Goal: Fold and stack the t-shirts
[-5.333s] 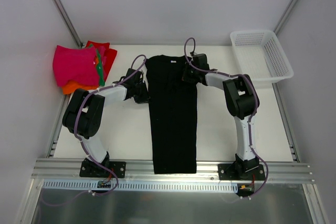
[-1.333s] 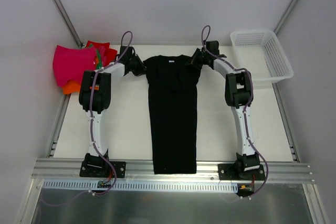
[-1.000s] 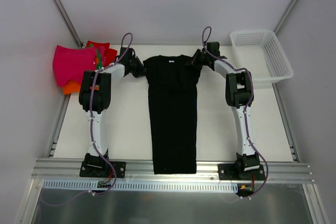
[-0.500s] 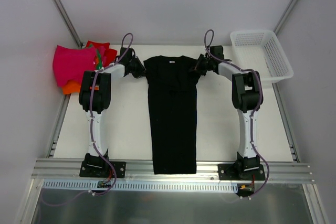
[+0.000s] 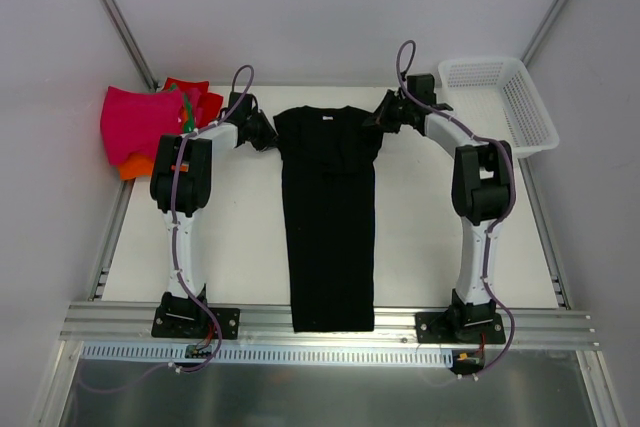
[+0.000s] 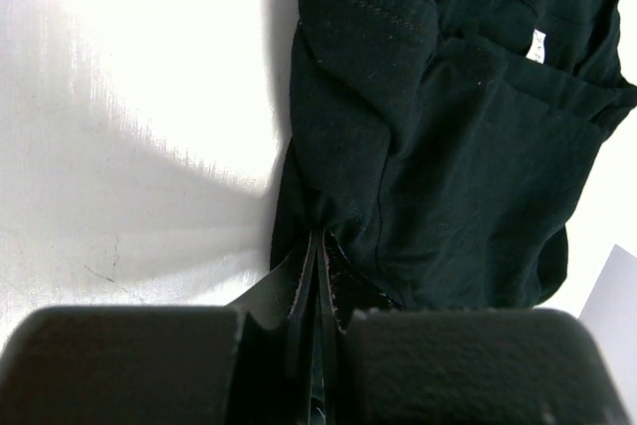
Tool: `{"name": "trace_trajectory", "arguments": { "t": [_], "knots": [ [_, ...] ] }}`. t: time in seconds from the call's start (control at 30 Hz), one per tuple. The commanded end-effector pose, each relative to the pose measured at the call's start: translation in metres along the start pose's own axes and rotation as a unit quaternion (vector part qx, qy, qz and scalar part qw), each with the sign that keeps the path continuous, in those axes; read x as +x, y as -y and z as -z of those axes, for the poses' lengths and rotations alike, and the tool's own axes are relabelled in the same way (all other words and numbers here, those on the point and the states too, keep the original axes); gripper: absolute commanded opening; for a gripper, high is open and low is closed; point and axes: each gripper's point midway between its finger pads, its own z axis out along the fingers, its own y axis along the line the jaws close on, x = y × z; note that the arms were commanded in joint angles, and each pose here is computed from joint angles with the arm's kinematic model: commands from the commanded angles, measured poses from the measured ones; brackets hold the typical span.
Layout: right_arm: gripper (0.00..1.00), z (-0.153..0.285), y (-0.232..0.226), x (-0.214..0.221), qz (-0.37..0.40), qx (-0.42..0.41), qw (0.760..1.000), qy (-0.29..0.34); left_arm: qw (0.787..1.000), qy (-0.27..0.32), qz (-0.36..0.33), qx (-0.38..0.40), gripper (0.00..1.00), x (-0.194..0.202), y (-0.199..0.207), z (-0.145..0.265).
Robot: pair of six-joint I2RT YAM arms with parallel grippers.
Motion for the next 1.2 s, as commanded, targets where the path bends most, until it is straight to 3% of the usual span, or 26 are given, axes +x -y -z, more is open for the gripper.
{"name": "trace_trajectory", "arguments": {
  "t": [0.0, 0.37, 0.43, 0.47, 0.67, 1.17],
  "knots": [
    [0.0, -0.001, 0.007, -0.002, 0.009, 0.018, 1.0, 0.007, 1.0, -0.003, -0.011, 0.006, 0.0, 0.0, -0.001, 0.002],
    [0.02, -0.043, 0.031, 0.005, -0.034, 0.01, 0.999, -0.029, 1.0, -0.008, -0.018, 0.014, 0.0, 0.001, 0.001, 0.0],
    [0.16, -0.049, 0.034, 0.01, -0.042, 0.005, 0.998, -0.037, 1.0, -0.01, -0.017, 0.013, 0.0, 0.002, 0.0, -0.001],
    [0.3, -0.05, 0.034, 0.01, -0.046, 0.002, 0.998, -0.037, 1.0, -0.01, -0.017, 0.013, 0.0, 0.002, 0.0, -0.001],
    [0.58, -0.058, 0.038, 0.018, -0.061, -0.005, 0.997, -0.046, 1.0, -0.01, -0.018, 0.013, 0.0, 0.002, 0.0, -0.001],
    [0.58, -0.061, 0.028, 0.016, -0.073, -0.044, 0.996, -0.038, 1.0, -0.011, -0.016, 0.009, 0.0, 0.003, -0.005, -0.001]
  ]
}}
